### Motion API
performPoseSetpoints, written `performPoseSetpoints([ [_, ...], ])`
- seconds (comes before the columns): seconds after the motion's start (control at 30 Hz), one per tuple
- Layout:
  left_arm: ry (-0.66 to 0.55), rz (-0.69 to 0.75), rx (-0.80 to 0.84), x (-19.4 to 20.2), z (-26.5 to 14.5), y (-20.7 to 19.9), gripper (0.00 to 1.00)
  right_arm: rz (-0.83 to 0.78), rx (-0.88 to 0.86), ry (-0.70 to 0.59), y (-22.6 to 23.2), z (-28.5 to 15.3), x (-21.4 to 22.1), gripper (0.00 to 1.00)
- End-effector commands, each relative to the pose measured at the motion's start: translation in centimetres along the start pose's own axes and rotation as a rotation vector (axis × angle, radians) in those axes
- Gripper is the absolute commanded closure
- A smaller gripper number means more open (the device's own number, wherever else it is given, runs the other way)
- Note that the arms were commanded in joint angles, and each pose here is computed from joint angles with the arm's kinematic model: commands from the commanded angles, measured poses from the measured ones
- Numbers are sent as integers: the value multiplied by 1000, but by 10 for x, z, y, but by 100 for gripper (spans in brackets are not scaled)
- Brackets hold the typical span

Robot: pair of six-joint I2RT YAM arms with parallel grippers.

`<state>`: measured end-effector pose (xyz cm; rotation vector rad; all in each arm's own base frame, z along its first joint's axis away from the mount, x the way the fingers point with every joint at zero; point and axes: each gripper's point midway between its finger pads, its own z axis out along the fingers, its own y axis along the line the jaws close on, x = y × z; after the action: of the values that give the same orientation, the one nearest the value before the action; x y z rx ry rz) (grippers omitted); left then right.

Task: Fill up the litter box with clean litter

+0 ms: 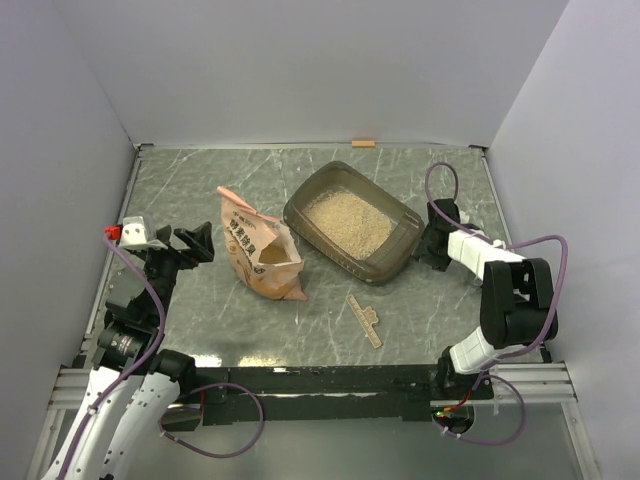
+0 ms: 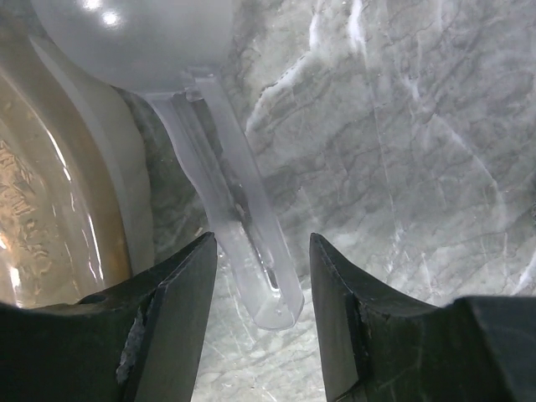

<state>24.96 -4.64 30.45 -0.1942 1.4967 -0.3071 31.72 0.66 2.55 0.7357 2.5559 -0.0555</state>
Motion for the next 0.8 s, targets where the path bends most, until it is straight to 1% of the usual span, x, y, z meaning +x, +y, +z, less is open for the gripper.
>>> performPoseSetpoints([
  [0.0, -46, -12, 10, -15, -2, -3, 1, 5, -21, 4, 5, -3, -5, 46],
  [0.13, -46, -14, 10, -15, -2, -3, 1, -3, -31, 45, 6, 4, 5, 48],
  [0.2, -44, -12, 12, -14, -2, -4, 1, -10, -36, 66, 7, 5, 9, 50],
  [0.3, -47, -13, 12, -15, -3, -4, 1, -18, -35, 92, 7, 8, 14, 68],
  [0.33, -45, -10, 10, -14, -3, -3, 1, -17, -35, 93, 7, 9, 14, 81],
  [0.43, -45, -12, 8, -14, -3, -3, 1, -9, -28, 78, 5, 6, 13, 100],
  [0.6, -41, -11, 12, -14, -2, -4, 1, -9, 8, 27, -4, -5, 5, 100],
  [0.7, -39, -11, 19, -13, -1, -5, 1, -3, 21, -53, -12, -26, -8, 100],
  [0.73, -37, -11, 21, -13, -1, -6, 1, 5, -1, -105, -10, -41, -18, 100],
  [0.77, -31, -10, 28, -12, -1, -7, 1, -2, 6, -118, -12, -50, -19, 100],
])
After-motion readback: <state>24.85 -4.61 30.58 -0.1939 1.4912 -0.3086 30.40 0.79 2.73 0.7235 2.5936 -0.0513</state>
